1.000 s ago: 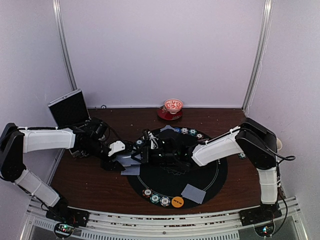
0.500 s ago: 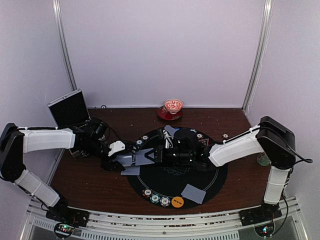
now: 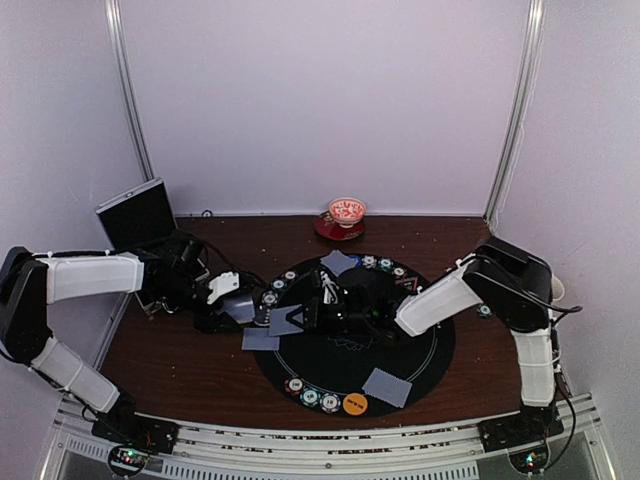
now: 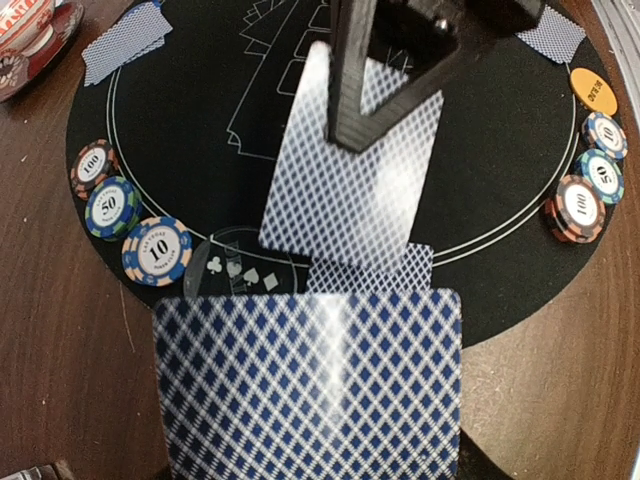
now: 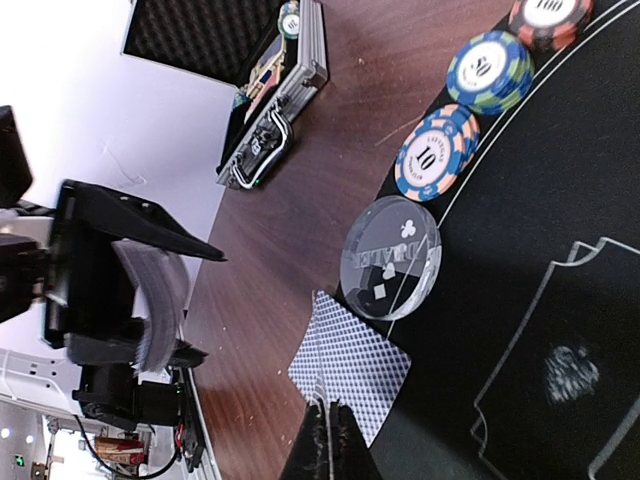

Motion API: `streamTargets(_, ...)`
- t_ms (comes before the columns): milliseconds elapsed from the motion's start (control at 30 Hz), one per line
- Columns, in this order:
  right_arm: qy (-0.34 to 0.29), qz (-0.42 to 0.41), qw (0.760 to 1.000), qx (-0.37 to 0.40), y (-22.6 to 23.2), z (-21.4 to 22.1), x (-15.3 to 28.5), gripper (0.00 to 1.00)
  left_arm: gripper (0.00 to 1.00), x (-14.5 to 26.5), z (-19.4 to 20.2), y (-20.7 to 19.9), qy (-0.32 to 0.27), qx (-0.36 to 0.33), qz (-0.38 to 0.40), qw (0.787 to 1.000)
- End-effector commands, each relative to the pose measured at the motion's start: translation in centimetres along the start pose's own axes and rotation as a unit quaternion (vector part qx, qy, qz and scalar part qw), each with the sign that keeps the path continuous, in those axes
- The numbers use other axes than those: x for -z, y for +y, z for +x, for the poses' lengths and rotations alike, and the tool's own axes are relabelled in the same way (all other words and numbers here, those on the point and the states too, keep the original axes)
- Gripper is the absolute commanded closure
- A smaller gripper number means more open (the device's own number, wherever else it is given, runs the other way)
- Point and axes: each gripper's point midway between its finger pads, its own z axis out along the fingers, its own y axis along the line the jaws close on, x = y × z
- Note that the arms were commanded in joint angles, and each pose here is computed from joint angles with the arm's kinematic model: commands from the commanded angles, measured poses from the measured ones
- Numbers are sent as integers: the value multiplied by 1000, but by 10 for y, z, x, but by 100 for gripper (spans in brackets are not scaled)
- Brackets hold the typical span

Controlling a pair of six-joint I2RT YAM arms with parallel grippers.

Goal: Distribute texas hold em gaming equipment
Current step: Pick up the poker card from the face-down deck piles, then distribute the poker card in the dealer area.

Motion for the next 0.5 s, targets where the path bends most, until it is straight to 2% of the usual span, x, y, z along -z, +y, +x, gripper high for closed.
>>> streamTargets(0, 13, -48, 999, -7, 20, 5, -23, 100, 42, 11, -19, 6, -32, -19, -9, 999)
streamTargets(467, 45, -55, 997, -18, 17, 31, -63, 100, 42, 12, -20, 3, -37, -22, -3, 999)
